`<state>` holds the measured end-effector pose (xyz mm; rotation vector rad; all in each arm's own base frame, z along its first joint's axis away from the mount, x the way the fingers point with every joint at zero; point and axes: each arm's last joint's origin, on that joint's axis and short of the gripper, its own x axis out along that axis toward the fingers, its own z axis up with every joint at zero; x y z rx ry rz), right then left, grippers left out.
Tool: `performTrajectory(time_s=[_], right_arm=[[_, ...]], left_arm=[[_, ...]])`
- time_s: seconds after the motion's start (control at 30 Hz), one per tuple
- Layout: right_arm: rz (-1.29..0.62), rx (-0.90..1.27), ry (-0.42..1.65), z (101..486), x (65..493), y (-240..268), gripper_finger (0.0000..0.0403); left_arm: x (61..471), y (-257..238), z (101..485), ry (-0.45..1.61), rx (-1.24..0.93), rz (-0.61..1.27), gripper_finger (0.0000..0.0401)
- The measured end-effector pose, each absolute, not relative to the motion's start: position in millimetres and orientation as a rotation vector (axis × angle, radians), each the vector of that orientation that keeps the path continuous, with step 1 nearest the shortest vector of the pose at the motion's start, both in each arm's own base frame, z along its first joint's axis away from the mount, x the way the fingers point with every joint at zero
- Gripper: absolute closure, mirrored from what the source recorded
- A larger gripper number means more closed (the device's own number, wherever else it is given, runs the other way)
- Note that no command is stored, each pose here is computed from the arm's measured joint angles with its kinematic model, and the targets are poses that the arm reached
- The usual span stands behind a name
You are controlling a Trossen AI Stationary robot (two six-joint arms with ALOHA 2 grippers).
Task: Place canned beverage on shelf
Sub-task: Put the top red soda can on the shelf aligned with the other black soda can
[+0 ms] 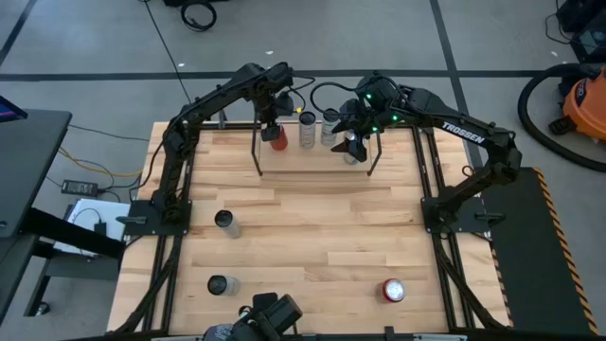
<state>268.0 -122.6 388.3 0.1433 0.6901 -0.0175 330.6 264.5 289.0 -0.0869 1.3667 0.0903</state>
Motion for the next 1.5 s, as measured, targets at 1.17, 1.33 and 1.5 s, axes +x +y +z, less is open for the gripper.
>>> performTrajectory(time_s=[1.17, 1.33, 1.5], right_arm=[[-0.017, 0.144, 0.691, 388.3, 267.9, -122.6, 0.0091], [-0.017, 0.144, 0.691, 388.3, 267.9, -122.6, 0.0091], [-0.017, 0.144, 0.691, 388.3, 267.9, -122.6, 0.0091]], left_arm=[[334.5, 268.7, 288.1, 1.358, -0.026, 0.145, 0.0070], [334.4, 268.6, 288.1, 1.358, -0.028, 0.143, 0.0069], [334.6, 268.2, 288.1, 1.351, -0.052, 0.146, 0.0069]])
